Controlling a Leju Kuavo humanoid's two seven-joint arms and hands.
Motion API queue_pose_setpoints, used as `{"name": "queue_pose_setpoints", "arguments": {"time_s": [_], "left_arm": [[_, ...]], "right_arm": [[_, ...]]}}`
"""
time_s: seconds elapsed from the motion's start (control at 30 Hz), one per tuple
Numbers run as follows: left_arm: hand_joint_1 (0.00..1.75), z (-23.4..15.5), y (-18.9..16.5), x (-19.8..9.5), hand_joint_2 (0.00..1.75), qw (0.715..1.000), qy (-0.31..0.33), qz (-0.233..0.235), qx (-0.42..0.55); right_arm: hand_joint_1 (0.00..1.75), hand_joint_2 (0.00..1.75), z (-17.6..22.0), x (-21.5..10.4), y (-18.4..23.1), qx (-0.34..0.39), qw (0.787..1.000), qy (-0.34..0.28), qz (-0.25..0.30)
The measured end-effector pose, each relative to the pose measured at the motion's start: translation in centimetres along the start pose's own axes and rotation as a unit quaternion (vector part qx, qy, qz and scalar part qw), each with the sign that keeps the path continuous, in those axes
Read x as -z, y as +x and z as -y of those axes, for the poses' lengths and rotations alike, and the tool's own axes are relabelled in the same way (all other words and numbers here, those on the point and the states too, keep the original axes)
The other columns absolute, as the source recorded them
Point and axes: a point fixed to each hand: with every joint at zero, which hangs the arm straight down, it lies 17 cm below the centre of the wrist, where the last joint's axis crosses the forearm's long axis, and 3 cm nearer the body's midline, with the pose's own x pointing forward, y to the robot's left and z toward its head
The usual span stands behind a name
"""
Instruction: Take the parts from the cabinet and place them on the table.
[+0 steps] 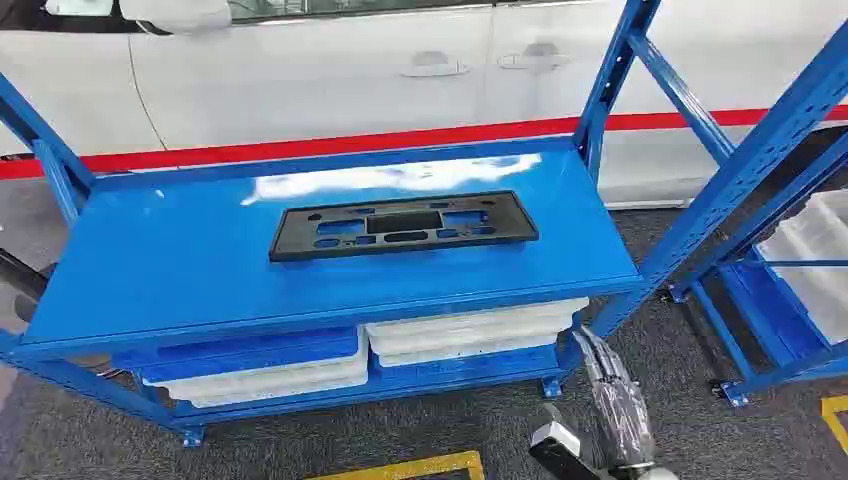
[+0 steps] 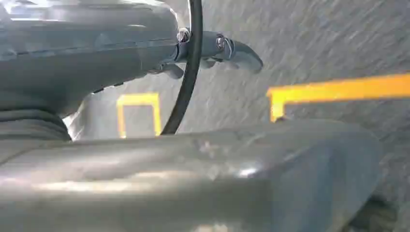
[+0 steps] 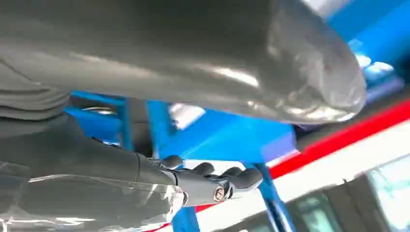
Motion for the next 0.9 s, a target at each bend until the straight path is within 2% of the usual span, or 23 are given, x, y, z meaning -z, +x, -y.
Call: {"name": "queue_pose_setpoints", "arguments": {"time_s": [0.1, 0.23, 0.4, 0.5, 0.7, 0.83, 0.9], "left_arm": [[0.0, 5.1, -0.8, -0.5, 0.0, 1.0, 0.006, 0.007, 0.027], [0.0, 10.1, -0.7, -1.5, 0.0, 0.998, -0.029, 0.014, 0.051], [0.0, 10.7, -0.6, -1.7, 0.0, 0.999, -0.034, 0.006, 0.042], [0.0, 11.7, -0.9, -2.0, 0.0, 0.999, -0.039, -0.008, 0.018], [0.0, 13.6, -0.4, -2.6, 0.0, 0.998, -0.056, -0.004, 0.015], [0.0, 14.0, -0.3, -2.7, 0.0, 0.998, -0.064, 0.001, 0.025], [0.0, 13.7, 0.0, -2.6, 0.0, 0.997, -0.068, 0.014, 0.038]], "right_arm": [[0.0, 0.0, 1.5, -3.9, -0.4, -0.041, 0.996, 0.057, 0.048], [0.0, 0.0, 4.9, -4.8, -2.2, -0.091, 0.993, 0.059, 0.048], [0.0, 0.0, 7.2, -5.1, -3.2, -0.117, 0.992, 0.044, 0.035], [0.0, 0.0, 8.3, -4.8, -3.3, -0.118, 0.992, 0.03, 0.033], [0.0, 0.0, 8.7, -3.4, -2.3, -0.102, 0.994, 0.013, 0.047], [0.0, 0.0, 8.9, -2.0, -0.9, -0.072, 0.996, -0.007, 0.058], [0.0, 0.0, 9.0, 0.0, 1.3, -0.03, 0.996, -0.033, 0.071]]}}
